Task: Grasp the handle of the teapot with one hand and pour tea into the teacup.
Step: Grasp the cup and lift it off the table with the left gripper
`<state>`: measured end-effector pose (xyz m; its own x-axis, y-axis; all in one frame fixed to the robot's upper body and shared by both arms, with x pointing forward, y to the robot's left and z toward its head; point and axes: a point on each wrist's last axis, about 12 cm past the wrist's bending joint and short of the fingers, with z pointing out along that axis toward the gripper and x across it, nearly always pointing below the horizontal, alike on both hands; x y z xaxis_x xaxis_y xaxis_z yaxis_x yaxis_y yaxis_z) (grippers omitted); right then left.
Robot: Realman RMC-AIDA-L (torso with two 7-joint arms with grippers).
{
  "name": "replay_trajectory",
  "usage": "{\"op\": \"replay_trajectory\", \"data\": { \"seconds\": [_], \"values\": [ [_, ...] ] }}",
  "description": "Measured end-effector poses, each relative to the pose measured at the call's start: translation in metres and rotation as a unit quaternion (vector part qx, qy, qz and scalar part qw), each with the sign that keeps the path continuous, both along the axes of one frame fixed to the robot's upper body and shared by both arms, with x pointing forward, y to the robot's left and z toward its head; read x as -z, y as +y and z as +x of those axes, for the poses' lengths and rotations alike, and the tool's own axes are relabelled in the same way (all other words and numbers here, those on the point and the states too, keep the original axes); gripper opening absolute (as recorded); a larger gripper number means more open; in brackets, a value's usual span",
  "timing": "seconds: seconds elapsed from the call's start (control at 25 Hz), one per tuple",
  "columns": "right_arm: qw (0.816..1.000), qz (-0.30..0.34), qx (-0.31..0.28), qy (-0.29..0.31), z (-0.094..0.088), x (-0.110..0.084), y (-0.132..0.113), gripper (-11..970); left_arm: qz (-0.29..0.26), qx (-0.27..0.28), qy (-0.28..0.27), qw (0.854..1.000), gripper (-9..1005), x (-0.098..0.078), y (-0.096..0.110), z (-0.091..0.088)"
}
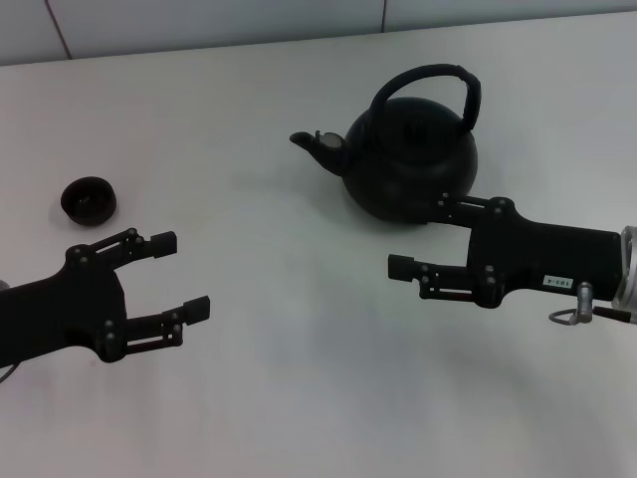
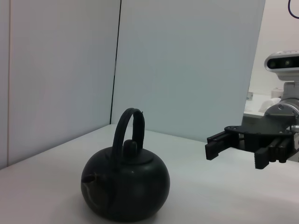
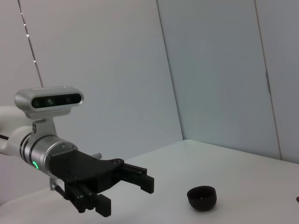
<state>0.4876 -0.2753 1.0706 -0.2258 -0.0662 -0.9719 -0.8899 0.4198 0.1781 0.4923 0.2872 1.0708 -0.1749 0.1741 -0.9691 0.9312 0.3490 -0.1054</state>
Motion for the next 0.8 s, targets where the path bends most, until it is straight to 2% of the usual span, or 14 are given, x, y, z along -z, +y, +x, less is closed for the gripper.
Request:
{"op": "replay_trajectory", "data": {
  "seconds": [0.4,0.68,0.8],
  "values": [
    [1.0,0.0,0.0,-0.002,0.0,0.0,0.001,752,0.001,-0.017,-0.006,1.0,860,0.0,0.003,0.003],
    [1.0,0.003,-0.005,-0.01,0.006,-0.004,0.005,752,0.009,-0.1,0.005,0.995,861,-0.002,0.016,0.022],
    [1.0,0.006,-0.008,-0.012,0.008,-0.005,0.008,752,0.014,-0.139,-0.01,0.99,861,-0.004,0.023,0.031]
  ]
}}
